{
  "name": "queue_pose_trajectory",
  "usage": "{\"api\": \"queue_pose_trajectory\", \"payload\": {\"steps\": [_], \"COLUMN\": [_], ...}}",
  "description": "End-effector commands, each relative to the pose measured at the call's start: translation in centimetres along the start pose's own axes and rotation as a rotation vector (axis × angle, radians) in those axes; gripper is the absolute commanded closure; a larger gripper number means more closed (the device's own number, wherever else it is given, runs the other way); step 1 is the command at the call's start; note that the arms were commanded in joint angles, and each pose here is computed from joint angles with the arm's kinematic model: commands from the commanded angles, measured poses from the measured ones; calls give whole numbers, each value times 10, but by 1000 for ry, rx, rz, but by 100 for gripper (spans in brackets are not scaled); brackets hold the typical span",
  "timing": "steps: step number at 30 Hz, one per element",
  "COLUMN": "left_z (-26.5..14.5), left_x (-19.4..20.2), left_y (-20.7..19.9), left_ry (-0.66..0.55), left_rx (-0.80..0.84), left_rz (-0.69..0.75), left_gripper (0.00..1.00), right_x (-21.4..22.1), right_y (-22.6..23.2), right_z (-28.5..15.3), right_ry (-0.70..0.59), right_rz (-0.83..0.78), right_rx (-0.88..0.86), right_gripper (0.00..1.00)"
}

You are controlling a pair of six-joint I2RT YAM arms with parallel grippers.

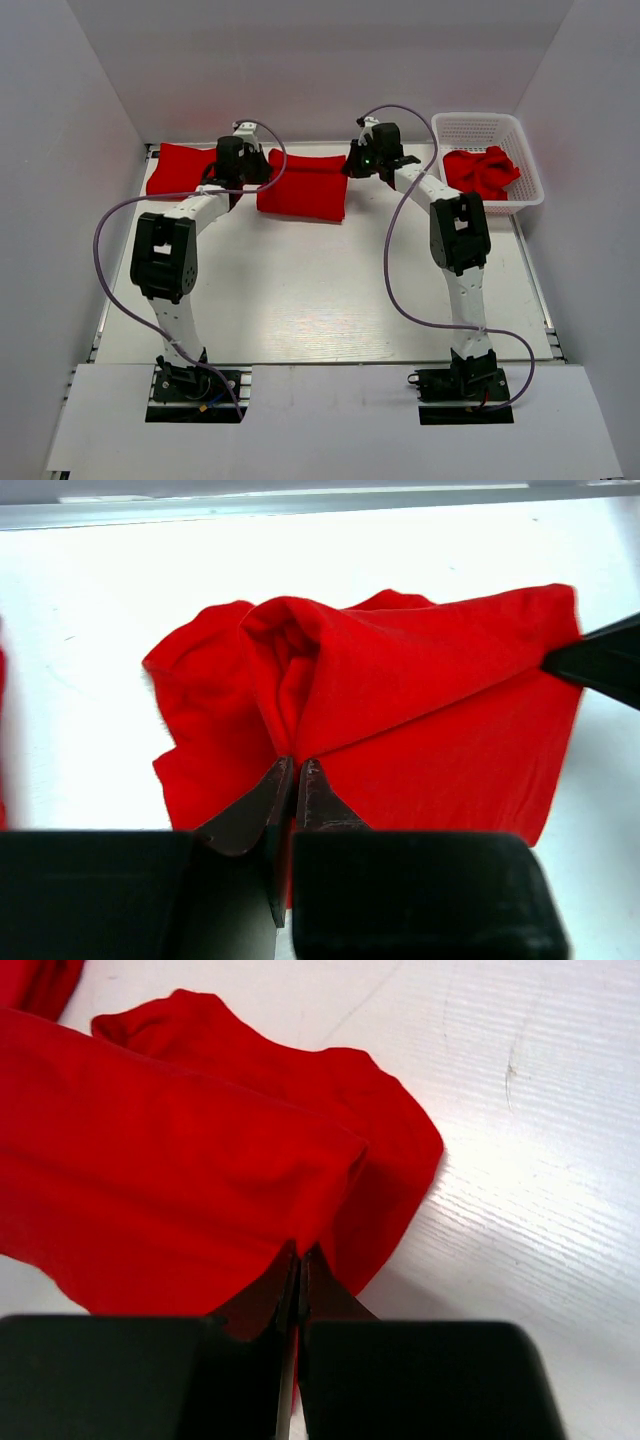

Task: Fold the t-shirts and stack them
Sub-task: Smooth out wrinkles on the folded tshirt

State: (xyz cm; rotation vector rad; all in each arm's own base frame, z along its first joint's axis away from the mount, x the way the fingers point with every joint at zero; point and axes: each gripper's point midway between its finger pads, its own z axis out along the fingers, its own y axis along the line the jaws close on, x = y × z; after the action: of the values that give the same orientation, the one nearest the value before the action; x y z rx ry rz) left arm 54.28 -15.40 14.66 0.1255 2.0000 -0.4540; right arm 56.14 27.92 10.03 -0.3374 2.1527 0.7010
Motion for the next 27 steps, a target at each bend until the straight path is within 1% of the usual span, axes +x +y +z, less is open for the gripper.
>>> {"api": "queue_pose_trajectory", "payload": {"steps": [1, 2, 5, 6, 8, 9, 11, 13, 14, 15, 16, 17, 18, 19, 22, 23, 24, 25, 26, 27], "left_z": [-17, -16, -9, -4, 5, 9, 22, 29, 33, 33, 36, 36, 39, 43, 47, 51, 50, 49, 52, 51], "left_x": [-31, -25, -17, -7, -5, -4, 9, 10, 19, 13, 19, 19, 16, 18, 18, 24, 18, 12, 15, 13], "left_y": [23, 29, 37, 50, 52, 60, 63, 63, 69, 70, 74, 76, 76, 78, 79, 81, 85, 84, 83, 83], "left_ry": [-86, -69, -55, -36, -32, -28, -9, -7, 7, -7, 4, 2, -5, -1, 26, 45, 57, 57, 69, 70], "left_rx": [-110, -122, -149, -185, -186, -196, -188, -179, -203, -213, -225, -237, -235, -236, -242, -245, -256, -256, -249, -249], "left_rz": [18, 12, 9, 1, 1, -4, -16, -17, -33, -31, -33, -32, -31, -32, -35, -38, -44, -44, -46, -46], "left_gripper": [100, 100, 100, 100, 100, 100, 100, 100, 100, 100, 100, 100, 100, 100, 100, 100, 84, 72, 53, 27], "right_x": [-43, -49, -37, -42, -38, -36, -34, -30, -32, -38, -31, -38, -25, -31, -29, -28, -35, -34, -37, -50], "right_y": [3, 5, -1, 2, -4, -7, -12, -19, -18, -19, -26, -24, -28, -29, -34, -32, -31, -30, -30, -24], "right_z": [-13, -13, -1, 0, 6, 9, 16, 23, 28, 29, 34, 35, 45, 47, 53, 53, 49, 48, 46, 38], "right_ry": [-104, -115, -89, -100, -97, -99, -101, -102, -107, -120, -109, -126, -103, -129, -126, -127, -138, -138, -146, -168], "right_rz": [-43, -48, -33, -38, -26, -19, -18, -12, -14, -22, -16, -20, -11, -20, -12, -14, -15, -17, -19, -31], "right_rx": [-6, -12, -13, -15, -5, 8, 17, 32, 30, 28, 40, 38, 35, 31, 42, 40, 42, 44, 44, 37], "right_gripper": [100, 100, 100, 100, 100, 100, 100, 100, 100, 100, 100, 100, 100, 100, 100, 96, 92, 86, 72, 66]}}
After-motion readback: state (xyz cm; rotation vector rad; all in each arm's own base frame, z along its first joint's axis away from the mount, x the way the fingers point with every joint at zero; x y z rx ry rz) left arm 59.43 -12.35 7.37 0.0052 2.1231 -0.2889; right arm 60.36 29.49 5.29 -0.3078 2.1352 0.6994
